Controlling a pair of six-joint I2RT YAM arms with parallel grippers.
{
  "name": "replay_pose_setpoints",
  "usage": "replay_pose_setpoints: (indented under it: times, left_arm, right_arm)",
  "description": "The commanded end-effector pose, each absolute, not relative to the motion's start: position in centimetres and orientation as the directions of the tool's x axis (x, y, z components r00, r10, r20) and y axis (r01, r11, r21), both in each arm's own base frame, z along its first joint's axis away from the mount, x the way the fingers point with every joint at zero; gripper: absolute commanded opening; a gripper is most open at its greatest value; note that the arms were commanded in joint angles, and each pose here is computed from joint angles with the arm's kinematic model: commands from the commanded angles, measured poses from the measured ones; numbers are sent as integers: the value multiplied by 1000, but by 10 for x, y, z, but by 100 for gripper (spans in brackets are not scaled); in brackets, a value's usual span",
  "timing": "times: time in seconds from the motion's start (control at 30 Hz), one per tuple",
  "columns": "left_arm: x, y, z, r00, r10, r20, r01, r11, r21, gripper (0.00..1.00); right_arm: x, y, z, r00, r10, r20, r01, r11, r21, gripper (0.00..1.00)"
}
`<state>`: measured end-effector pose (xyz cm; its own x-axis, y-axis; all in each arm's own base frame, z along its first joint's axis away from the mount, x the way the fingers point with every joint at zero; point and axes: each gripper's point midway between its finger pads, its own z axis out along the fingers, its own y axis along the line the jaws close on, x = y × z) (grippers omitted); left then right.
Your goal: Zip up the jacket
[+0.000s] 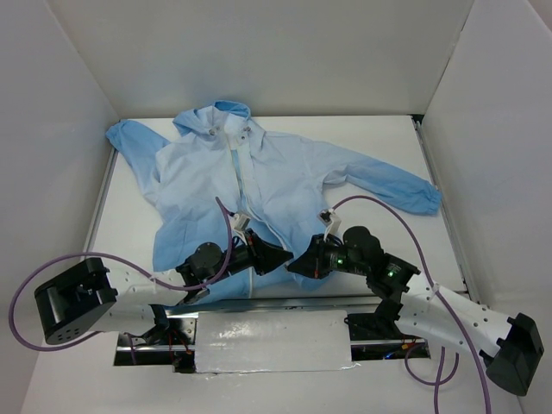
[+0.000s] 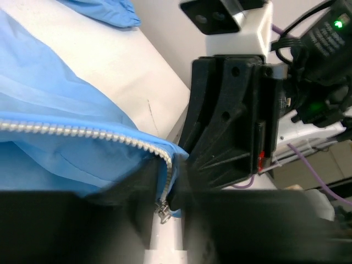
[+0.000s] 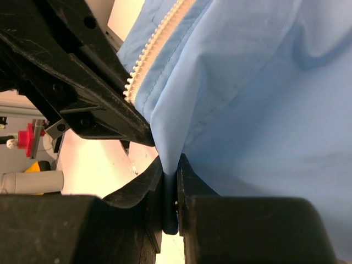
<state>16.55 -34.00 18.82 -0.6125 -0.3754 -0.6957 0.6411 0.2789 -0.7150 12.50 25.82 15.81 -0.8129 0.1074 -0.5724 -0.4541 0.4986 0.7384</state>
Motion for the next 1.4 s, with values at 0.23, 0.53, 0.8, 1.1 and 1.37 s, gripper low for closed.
replay_pose_setpoints:
  times: [0.23, 0.53, 0.8, 1.1, 1.37]
  left_arm:
    - [219, -284, 191, -496, -399, -771, 404, 680, -612, 98]
    - [180, -205, 113, -716, -209, -667, 63, 931, -359, 92]
    - [131, -204, 77, -839, -111, -533, 15, 974, -226, 96]
    - [119, -209, 66, -872, -57, -486, 45, 980, -196, 85]
    - [121, -221, 62, -878, -6, -479, 84, 982, -167, 77]
  right_arm:
    - [150, 254, 148, -789, 155, -595, -410, 588, 697, 0]
    - [154, 252, 145, -788, 179, -589, -382, 608, 696, 0]
    - [155, 248, 144, -786, 165, -596, -381, 630, 677, 0]
    - [153, 245, 139, -787, 148, -599, -385, 641, 664, 0]
    - [153, 245, 134, -792, 140, -594, -380, 648, 660, 0]
